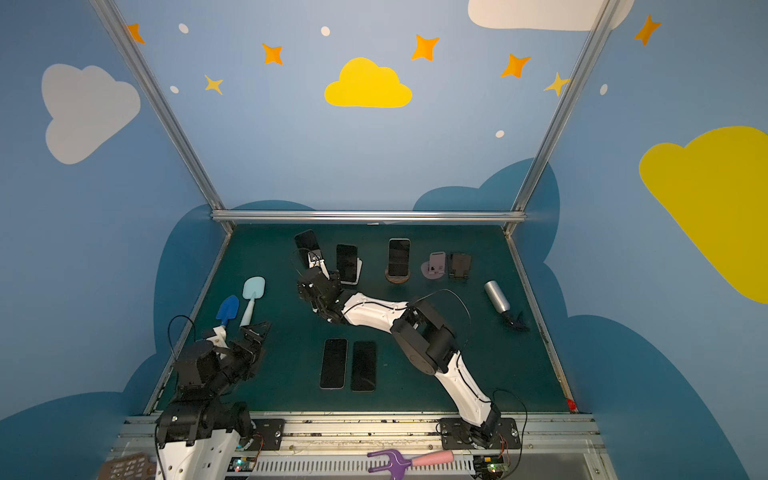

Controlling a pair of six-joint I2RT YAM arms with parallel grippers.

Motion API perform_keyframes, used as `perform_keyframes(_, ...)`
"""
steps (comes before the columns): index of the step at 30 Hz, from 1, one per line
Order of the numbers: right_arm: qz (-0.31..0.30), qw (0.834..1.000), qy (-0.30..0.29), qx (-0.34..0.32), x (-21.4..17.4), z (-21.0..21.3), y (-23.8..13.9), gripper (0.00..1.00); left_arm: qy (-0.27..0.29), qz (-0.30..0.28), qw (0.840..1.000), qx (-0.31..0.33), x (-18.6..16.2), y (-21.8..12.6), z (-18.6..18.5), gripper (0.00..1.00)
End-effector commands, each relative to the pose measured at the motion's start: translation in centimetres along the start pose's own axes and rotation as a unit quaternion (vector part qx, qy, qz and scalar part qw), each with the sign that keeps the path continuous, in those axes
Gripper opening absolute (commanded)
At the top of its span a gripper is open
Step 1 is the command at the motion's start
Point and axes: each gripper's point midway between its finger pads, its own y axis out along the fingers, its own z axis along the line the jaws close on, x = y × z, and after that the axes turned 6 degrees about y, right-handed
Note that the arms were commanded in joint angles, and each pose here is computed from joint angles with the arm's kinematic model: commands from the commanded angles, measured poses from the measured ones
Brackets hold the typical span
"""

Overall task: Remove the phone from the phone stand
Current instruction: 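Lift the silver-edged phone off the white stand with the right gripper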

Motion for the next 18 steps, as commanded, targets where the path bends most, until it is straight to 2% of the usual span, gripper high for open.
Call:
perform_keyframes(1, -0.018, 1.0, 0.0, 0.001, 0.8, 0.5, 0.2, 0.83, 0.01, 0.0, 1.0, 0.001, 0.0, 0.2, 0.2, 1.0)
perform_keyframes(13, -0.038, 0.999, -0.035, 0.005, 1.7, 1.4, -0.8, 0.73, 0.012, -0.001, 1.0, 0.001, 0.1, 0.2, 0.1, 1.0)
perform_keyframes(18, -0.056, 0.997, -0.057, 0.001, 2.7, 2.0, -1.7, 0.73, 0.013, 0.0, 1.0, 0.0, 0.1, 0.2, -0.1, 1.0)
